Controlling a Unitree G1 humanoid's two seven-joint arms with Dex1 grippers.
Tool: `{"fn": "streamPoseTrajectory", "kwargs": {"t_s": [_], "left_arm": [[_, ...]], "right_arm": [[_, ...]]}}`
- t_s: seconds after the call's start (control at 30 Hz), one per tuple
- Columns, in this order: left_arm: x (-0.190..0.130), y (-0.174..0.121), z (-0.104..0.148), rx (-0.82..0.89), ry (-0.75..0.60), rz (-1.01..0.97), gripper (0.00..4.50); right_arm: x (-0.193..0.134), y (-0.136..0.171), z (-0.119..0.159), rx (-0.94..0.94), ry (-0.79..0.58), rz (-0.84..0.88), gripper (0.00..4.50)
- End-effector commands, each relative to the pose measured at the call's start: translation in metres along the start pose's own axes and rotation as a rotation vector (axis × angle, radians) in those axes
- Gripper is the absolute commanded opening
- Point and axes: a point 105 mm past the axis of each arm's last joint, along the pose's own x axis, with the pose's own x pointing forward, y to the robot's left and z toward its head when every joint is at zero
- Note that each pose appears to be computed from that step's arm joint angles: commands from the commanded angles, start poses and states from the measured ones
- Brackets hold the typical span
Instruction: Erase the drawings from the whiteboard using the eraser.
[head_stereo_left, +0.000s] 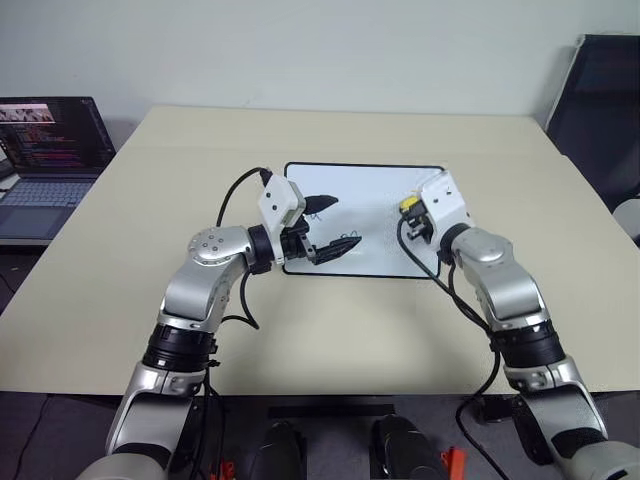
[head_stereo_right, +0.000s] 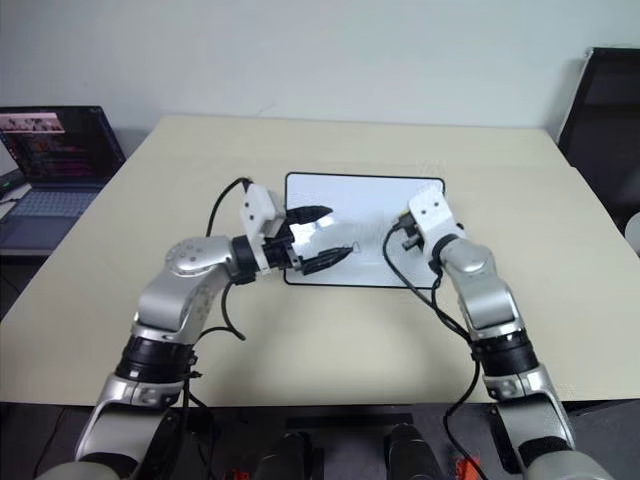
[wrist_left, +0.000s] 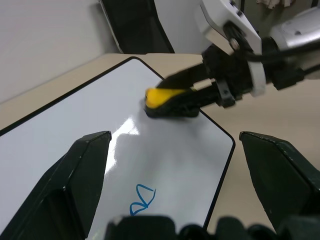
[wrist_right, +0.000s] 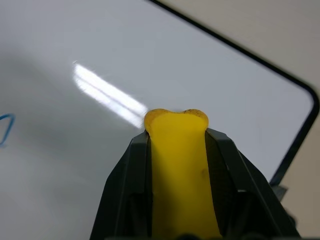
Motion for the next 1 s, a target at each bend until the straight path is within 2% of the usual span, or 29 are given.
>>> {"fn": "streamPoseTrajectory", "kwargs": {"t_s": [0.03, 0.2, 0.33, 0.43, 0.67, 0.83, 1.0], "left_arm": [[-0.002, 0.000, 0.015, 0.027, -0.047, 0.012, 4.50], [-0.009, 0.004, 0.017, 0.023, -0.044, 0.056, 4.50], [-0.023, 0.010, 0.012, 0.015, -0.017, 0.115, 4.50], [-0.039, 0.011, 0.002, 0.002, 0.032, 0.155, 4.50], [-0.070, 0.005, -0.015, -0.041, 0.135, 0.200, 4.50], [-0.081, 0.003, -0.021, -0.053, 0.171, 0.225, 4.50], [-0.087, -0.002, -0.025, -0.059, 0.202, 0.222, 4.50]], "right_arm": [[-0.003, 0.003, -0.002, -0.001, 0.014, 0.011, 1.12], [-0.008, -0.010, 0.028, 0.024, -0.130, -0.055, 1.12], [-0.021, -0.001, 0.049, 0.130, -0.263, 0.022, 1.12], [-0.037, 0.011, 0.055, 0.154, -0.309, 0.090, 1.12], [-0.078, 0.047, 0.035, 0.130, -0.261, 0.297, 1.12], [-0.081, 0.052, 0.024, 0.117, -0.220, 0.291, 1.12], [-0.084, 0.072, 0.015, 0.070, -0.181, 0.375, 1.12]]}}
